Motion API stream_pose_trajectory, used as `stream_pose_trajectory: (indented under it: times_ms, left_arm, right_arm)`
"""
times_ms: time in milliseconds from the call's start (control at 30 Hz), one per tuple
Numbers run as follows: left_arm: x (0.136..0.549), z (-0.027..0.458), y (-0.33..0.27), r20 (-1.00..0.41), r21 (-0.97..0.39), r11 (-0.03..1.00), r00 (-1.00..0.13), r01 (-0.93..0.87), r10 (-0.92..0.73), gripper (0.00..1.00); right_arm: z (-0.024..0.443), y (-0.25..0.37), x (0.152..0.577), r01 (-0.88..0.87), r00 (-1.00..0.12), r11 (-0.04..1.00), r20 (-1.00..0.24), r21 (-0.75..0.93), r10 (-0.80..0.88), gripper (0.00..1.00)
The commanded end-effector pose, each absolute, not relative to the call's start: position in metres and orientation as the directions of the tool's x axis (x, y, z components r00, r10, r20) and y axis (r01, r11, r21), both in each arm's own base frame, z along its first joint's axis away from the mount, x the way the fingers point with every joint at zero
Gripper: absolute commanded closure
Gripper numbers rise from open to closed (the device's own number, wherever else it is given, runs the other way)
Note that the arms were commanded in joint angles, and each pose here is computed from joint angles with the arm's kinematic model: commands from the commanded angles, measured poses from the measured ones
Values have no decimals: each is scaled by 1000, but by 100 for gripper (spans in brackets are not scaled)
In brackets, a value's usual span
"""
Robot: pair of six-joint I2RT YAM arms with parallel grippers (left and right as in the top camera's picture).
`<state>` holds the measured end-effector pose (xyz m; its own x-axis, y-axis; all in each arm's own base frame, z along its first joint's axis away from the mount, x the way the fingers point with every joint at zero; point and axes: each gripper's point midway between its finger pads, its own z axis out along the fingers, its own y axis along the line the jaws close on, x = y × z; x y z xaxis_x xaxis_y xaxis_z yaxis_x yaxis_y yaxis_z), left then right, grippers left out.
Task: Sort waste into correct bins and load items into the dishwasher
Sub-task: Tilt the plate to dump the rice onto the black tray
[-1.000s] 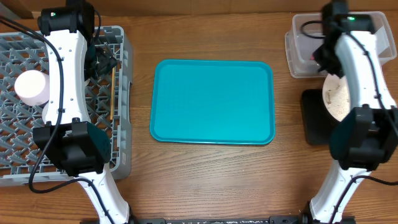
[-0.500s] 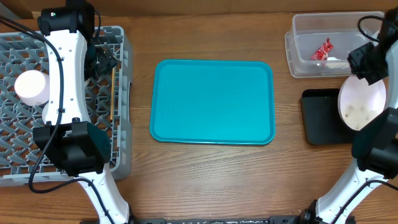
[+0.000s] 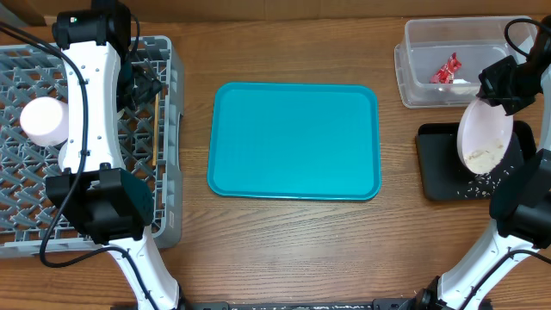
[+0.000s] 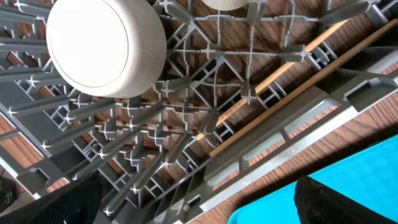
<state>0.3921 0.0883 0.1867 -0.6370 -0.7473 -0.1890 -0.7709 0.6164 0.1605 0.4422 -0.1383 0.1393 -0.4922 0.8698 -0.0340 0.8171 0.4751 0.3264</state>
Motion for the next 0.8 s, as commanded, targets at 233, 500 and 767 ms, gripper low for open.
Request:
stream_pose_trajectory:
  times_ms: [233, 500, 767]
  left_arm:
    - [392, 207, 88, -234, 114, 599, -608, -792, -759, 0]
    - [392, 207, 88, -234, 114, 599, -608, -792, -759, 0]
    - [392, 207, 87, -234, 114, 601, -610, -791, -757, 0]
  right_arm:
    - [173, -124, 444, 745, -533, 447, 40, 495, 845, 96]
    - [196, -149, 432, 674, -543, 364, 97, 643, 834, 96]
    - [210, -165, 420, 624, -544, 292, 135, 725, 828, 96]
